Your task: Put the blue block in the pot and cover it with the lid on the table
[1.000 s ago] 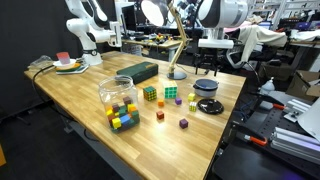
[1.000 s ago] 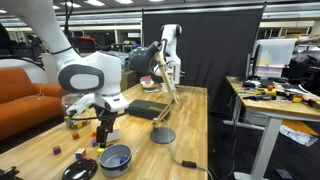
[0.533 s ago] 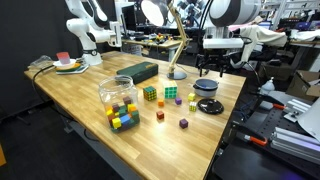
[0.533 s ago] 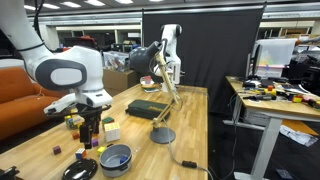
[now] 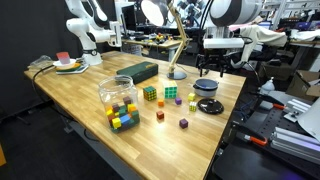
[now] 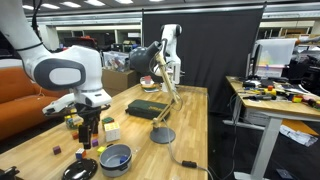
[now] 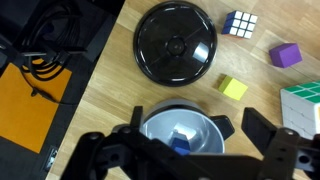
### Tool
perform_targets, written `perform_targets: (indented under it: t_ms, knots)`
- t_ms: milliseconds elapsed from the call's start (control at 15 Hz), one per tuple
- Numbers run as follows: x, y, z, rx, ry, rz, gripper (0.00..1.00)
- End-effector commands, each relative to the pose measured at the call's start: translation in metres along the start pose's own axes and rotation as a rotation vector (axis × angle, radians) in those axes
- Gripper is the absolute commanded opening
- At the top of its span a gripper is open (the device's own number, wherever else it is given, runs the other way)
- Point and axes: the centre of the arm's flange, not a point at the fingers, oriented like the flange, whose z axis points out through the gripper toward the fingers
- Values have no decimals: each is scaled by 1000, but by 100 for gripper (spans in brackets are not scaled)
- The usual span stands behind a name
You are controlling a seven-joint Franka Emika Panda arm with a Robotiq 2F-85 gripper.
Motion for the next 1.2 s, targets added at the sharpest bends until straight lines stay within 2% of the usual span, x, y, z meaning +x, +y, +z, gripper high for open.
perform_targets:
  t_ms: [0, 267, 467, 933, 1067, 1133]
  knots:
    - [5, -4, 23, -36, -38, -7, 100]
    - [-4, -1, 60, -88, -104, -31, 100]
    - [-7, -5, 77, -97, -152, -75, 100]
    - [2, -11, 101, -95, -207, -111, 100]
    - [2, -10, 105, -94, -222, -116, 96]
    - [1, -10, 106, -92, -229, -118, 99]
